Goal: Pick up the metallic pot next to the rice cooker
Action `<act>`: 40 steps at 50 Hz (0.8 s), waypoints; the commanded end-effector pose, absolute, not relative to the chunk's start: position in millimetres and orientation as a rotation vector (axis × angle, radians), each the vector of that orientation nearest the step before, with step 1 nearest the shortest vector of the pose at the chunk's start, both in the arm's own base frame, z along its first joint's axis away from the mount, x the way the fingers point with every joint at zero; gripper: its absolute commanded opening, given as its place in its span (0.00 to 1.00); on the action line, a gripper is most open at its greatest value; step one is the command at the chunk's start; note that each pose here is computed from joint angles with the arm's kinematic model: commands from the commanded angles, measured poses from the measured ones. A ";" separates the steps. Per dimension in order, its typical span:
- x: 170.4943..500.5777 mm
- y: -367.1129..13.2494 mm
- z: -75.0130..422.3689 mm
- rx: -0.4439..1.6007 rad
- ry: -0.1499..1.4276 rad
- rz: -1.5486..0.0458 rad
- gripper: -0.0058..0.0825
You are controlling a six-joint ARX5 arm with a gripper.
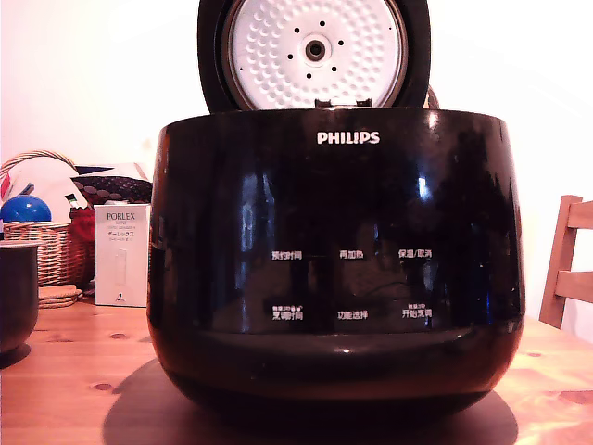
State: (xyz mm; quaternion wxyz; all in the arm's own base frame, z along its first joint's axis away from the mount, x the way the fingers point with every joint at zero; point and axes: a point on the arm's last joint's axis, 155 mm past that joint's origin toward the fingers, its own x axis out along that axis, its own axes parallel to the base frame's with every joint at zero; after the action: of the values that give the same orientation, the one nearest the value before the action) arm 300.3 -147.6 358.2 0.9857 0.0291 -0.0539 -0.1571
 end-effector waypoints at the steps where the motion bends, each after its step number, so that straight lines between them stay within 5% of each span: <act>1: 320.0 -99.7 349.6 0.155 -0.104 -0.154 0.04; 20: 324.9 -67.6 338.0 0.299 -0.041 -0.092 0.04; 40: 260.6 -72.8 242.9 0.596 0.556 -0.420 0.04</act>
State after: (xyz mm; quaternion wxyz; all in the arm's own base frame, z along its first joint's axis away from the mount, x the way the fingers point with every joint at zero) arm 287.3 -80.9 300.9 0.9406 0.2568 0.1462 -0.1672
